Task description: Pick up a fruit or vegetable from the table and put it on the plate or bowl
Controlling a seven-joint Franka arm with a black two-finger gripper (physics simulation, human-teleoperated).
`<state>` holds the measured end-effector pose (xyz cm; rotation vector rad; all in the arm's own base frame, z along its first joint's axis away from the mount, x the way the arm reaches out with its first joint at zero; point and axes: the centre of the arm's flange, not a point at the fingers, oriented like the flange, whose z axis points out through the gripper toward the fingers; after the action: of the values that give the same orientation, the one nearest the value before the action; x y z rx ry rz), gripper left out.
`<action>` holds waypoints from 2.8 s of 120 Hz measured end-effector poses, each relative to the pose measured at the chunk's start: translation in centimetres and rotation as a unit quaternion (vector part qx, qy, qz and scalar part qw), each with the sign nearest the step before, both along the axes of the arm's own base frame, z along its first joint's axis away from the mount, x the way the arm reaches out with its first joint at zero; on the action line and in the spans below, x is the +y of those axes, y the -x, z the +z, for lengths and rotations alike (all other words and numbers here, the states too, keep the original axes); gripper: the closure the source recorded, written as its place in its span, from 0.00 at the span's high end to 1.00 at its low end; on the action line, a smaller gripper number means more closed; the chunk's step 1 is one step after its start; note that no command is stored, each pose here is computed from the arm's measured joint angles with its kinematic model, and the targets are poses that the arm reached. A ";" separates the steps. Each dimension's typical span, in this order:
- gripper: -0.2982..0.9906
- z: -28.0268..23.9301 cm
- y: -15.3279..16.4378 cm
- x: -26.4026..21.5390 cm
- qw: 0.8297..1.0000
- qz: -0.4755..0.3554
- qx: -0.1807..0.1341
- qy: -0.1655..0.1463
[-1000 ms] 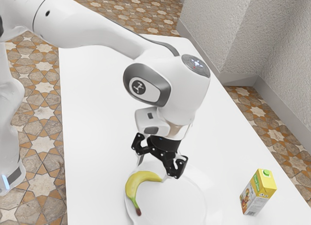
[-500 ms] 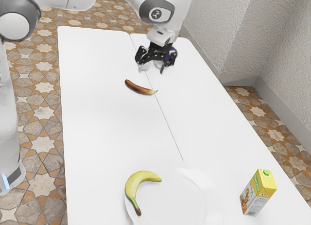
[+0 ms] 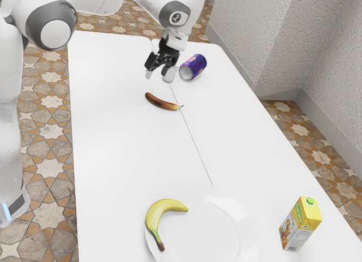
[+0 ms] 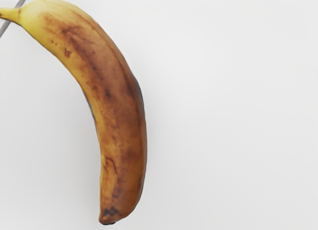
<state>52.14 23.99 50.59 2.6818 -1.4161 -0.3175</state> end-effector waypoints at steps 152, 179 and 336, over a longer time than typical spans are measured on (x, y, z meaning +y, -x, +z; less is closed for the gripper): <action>0.77 -5.6 4.6 -2.0 0.995 0.092 -0.042 0.000; 0.77 -6.2 5.3 -0.8 0.993 0.113 -0.045 -0.003; 0.77 -7.9 3.4 -3.0 0.992 0.113 -0.048 -0.013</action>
<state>48.77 20.97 42.66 2.8775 -1.1208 -0.1908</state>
